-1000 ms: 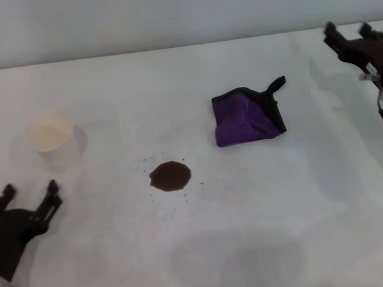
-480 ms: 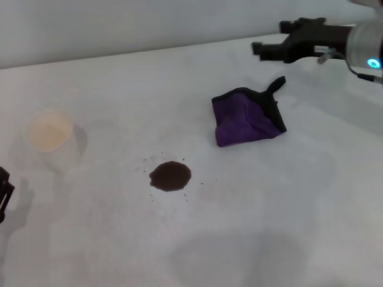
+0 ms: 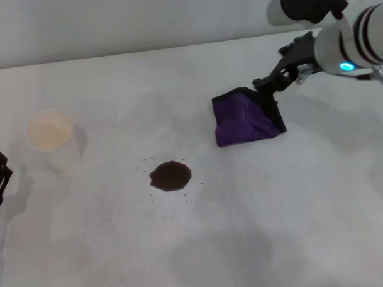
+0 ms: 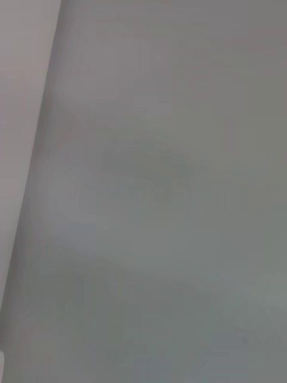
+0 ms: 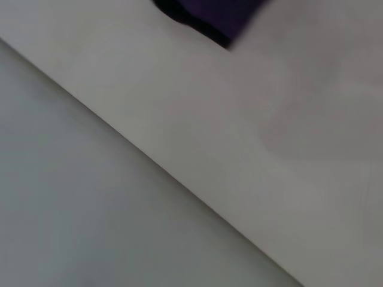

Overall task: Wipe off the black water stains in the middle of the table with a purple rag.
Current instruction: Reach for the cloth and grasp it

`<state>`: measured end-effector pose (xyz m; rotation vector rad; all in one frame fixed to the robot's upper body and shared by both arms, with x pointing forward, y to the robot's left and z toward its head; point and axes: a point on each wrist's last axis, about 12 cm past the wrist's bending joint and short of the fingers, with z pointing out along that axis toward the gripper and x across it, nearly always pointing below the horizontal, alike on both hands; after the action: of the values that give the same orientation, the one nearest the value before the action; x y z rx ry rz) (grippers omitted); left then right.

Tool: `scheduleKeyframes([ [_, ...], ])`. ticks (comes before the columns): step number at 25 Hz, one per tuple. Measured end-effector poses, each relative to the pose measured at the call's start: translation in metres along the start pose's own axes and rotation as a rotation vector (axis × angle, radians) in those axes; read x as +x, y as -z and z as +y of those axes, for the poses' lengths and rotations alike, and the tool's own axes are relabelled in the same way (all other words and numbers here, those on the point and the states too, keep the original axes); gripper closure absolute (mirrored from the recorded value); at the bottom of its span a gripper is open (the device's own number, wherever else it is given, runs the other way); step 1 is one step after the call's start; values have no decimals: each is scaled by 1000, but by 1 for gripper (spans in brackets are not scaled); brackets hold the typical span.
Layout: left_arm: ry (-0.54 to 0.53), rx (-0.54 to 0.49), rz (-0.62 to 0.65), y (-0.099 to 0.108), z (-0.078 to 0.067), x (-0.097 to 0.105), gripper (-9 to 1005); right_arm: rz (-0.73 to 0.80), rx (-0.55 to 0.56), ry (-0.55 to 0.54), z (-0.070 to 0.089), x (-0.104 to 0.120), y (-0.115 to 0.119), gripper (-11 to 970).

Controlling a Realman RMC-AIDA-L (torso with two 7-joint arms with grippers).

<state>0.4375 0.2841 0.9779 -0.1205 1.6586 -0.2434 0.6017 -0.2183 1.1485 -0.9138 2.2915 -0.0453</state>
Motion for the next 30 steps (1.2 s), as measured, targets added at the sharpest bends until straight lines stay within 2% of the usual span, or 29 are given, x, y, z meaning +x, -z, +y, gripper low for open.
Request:
scheduleKeyframes([
  [8, 2, -10, -6, -1, 1, -1, 101, 18, -102, -278, 19, 6, -13, 99],
  [14, 3, -14, -6, -1, 2, -1, 101, 1, -164, -382, 27, 13, -27, 107],
  [27, 5, -19, -3, 1, 3, 0, 103, 8, -163, -396, 30, 24, -51, 125],
  [30, 5, -20, -3, 2, 3, 0, 103, -4, -146, -405, 28, 26, -56, 243],
])
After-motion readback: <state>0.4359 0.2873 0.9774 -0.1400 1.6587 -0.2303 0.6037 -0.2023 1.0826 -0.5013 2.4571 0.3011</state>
